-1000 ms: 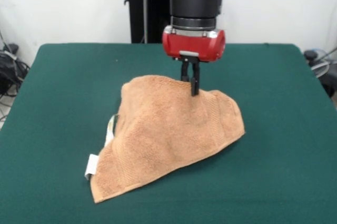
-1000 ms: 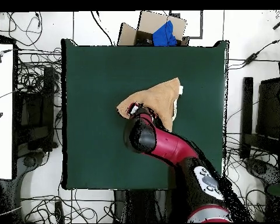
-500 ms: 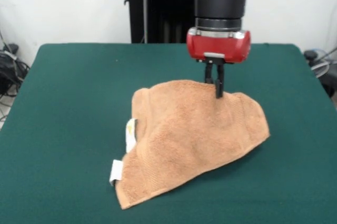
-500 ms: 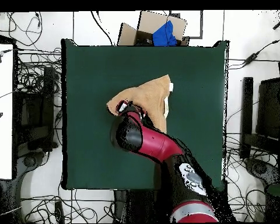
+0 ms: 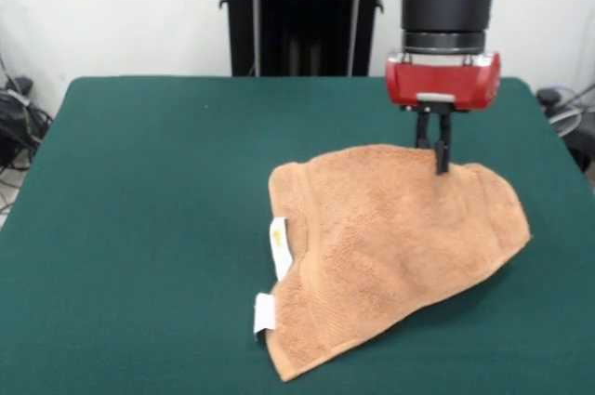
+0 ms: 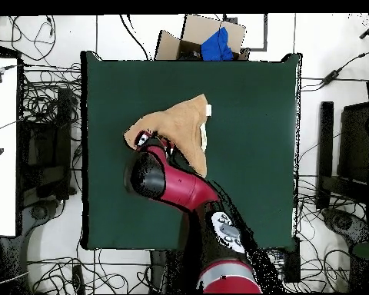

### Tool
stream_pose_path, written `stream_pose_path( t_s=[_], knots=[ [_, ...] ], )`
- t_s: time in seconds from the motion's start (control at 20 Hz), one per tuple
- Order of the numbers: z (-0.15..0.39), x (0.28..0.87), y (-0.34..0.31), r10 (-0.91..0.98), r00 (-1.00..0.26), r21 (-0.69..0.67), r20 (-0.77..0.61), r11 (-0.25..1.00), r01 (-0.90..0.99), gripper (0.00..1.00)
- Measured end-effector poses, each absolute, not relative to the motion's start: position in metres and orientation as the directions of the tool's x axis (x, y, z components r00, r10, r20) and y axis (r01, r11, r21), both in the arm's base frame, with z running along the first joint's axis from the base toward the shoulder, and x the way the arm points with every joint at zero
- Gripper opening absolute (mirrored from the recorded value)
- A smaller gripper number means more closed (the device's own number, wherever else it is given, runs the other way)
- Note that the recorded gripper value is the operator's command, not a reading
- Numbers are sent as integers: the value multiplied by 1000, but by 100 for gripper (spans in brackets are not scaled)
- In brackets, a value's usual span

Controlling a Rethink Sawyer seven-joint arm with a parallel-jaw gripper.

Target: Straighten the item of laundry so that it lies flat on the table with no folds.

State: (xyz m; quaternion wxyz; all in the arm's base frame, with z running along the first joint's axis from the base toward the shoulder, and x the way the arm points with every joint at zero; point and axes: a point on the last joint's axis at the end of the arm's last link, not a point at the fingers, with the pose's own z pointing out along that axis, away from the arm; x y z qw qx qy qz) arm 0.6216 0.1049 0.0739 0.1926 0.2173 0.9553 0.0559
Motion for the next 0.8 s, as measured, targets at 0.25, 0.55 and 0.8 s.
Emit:
stream_pose_path(
  t_s=[0.25,0.55,0.8],
  knots=[
    [70,611,116,437,-835,187,-334,899,396,100],
    [66,598,121,434,-842,169,-320,901,400,100],
    [68,594,120,442,-837,152,-323,897,415,100]
  ],
)
